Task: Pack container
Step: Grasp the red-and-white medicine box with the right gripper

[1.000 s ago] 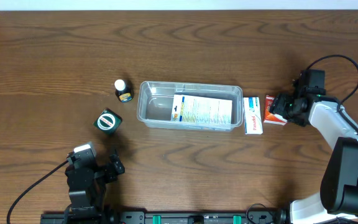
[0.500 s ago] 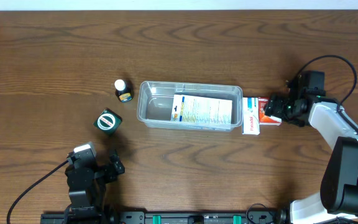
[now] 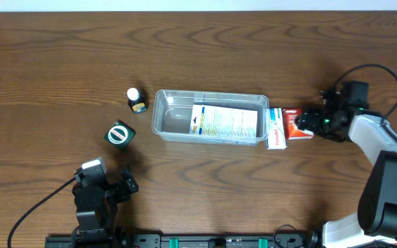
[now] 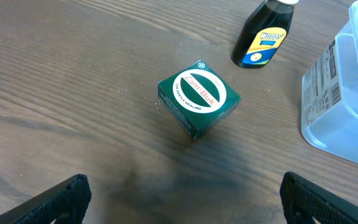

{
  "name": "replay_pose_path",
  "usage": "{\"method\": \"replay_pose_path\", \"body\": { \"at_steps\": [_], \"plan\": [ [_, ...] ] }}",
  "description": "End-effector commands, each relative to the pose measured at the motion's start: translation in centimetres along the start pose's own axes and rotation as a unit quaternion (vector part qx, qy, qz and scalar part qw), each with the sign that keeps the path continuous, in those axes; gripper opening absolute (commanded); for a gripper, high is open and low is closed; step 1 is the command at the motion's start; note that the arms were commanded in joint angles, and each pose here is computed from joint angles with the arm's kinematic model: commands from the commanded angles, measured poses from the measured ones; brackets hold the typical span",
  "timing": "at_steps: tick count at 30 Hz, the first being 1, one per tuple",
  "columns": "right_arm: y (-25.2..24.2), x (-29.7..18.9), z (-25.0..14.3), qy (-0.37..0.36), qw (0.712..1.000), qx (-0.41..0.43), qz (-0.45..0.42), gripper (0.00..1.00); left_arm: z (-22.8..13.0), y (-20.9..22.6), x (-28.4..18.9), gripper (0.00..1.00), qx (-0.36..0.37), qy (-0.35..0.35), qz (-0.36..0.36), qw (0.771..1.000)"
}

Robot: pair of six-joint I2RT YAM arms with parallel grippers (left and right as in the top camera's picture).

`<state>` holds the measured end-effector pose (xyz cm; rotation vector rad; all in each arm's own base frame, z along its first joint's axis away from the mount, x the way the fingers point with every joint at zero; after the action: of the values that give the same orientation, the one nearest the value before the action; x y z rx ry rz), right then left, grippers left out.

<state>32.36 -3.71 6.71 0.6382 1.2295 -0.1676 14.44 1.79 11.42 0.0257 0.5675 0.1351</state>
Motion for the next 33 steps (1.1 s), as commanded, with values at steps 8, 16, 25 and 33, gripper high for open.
{"method": "replay_pose_path", "body": {
  "at_steps": [8, 16, 25, 33],
  "plan": [
    [2.7, -5.1, 1.4, -0.038, 0.992, -0.077, 0.095, 0.72, -0.5, 0.0, 0.2, 0.98, 0.003, 0.007, 0.002, 1.000],
    [5.0, -7.2, -0.5, -0.062, 0.984, -0.166, 0.029, 0.80, -0.5, 0.0, 0.2, 0.98, 0.003, 0.007, 0.002, 1.000],
    [4.2, -4.2, -1.3, -0.067, 0.979, -0.140, -0.134, 0.91, -0.5, 0.0, 0.2, 0.98, 0.003, 0.007, 0.002, 1.000],
    [3.9, -0.6, -1.2, -0.030, 0.983, -0.143, -0.114, 0.92, -0.5, 0.0, 0.2, 0.98, 0.003, 0.007, 0.002, 1.000]
  ]
}}
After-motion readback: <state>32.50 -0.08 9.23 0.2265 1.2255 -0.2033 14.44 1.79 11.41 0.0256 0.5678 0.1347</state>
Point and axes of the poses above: each gripper's point midway between its finger pads, its own x axis out along the fingers, its own y axis along the line the jaws close on, z = x × y, the point moved 6 cm from there along -x, back along the fingers, and after that the axes turned 14 degrees about x, right-handed, at the moved point
